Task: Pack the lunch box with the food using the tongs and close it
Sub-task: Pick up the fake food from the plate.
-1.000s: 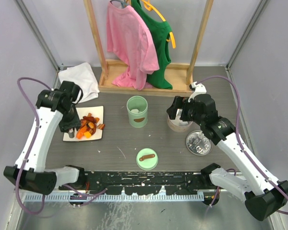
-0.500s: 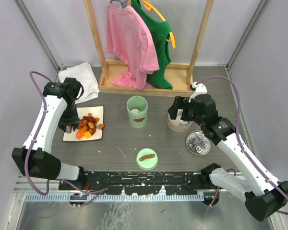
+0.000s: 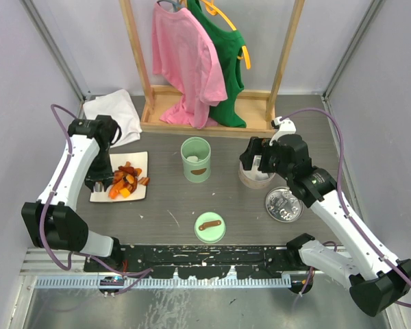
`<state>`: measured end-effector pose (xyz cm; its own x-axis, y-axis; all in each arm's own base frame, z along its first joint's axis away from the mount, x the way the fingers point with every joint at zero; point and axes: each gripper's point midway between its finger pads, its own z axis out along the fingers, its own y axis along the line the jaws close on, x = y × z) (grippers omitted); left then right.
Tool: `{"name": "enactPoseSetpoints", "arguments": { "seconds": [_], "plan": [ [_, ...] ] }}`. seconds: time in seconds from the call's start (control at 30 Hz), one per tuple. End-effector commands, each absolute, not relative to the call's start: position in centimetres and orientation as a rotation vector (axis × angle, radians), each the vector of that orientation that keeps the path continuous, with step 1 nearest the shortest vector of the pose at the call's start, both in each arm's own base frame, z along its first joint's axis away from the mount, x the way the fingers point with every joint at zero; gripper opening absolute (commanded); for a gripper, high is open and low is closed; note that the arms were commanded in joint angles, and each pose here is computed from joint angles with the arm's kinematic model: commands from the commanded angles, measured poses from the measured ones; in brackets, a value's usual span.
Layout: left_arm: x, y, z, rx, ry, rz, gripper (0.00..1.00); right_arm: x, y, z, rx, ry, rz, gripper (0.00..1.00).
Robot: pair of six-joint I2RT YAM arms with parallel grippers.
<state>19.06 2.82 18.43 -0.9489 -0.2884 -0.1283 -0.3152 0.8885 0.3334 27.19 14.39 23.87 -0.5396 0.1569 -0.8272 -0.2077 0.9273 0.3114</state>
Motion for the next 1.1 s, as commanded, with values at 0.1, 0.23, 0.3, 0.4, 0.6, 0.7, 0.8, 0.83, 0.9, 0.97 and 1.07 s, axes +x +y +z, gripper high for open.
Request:
{"name": "enactPoseSetpoints", "arguments": {
  "seconds": [0.1, 0.23, 0.3, 0.4, 0.6, 0.7, 0.8, 0.83, 0.9, 0.97, 1.07],
  "plan": [
    [19.8, 3.2, 17.9, -0.472, 2.949, 0.553, 0.36, 28.0, 14.2, 26.5, -0.033, 2.019, 0.459, 1.0],
    [20.1, 3.2, 17.7, -0.473, 2.937, 0.543, 0.35, 28.1, 14.2, 26.6, -0.034, 2.019, 0.456, 1.0],
    [20.1, 3.3, 17.6, -0.477, 2.938, 0.543, 0.35, 28.1, 14.3, 26.5, -0.035, 2.022, 0.454, 1.0],
    [20.1, 3.4, 17.2, -0.477, 2.945, 0.558, 0.35, 28.2, 14.3, 26.5, -0.035, 2.024, 0.453, 1.0],
    [20.1, 3.5, 16.7, -0.481, 2.945, 0.572, 0.35, 28.4, 14.4, 26.4, -0.036, 2.024, 0.454, 1.0],
    [20.3, 3.4, 16.5, -0.479, 2.949, 0.565, 0.34, 28.5, 14.6, 26.5, -0.038, 2.026, 0.458, 1.0],
    [20.5, 3.4, 16.3, -0.478, 2.952, 0.56, 0.35, 28.6, 14.5, 26.4, -0.037, 2.025, 0.455, 1.0],
    [20.5, 3.4, 16.2, -0.478, 2.954, 0.562, 0.34, 28.6, 14.6, 26.4, -0.038, 2.027, 0.456, 1.0],
    [20.6, 3.4, 16.1, -0.477, 2.953, 0.566, 0.34, 28.6, 14.5, 26.4, -0.037, 2.027, 0.453, 1.0],
    [20.6, 3.4, 15.9, -0.476, 2.959, 0.571, 0.34, 28.5, 14.5, 26.3, -0.036, 2.027, 0.453, 1.0],
    [20.5, 3.5, 15.6, -0.478, 2.969, 0.585, 0.34, 28.5, 14.4, 26.4, -0.034, 2.024, 0.451, 1.0]
  ]
}}
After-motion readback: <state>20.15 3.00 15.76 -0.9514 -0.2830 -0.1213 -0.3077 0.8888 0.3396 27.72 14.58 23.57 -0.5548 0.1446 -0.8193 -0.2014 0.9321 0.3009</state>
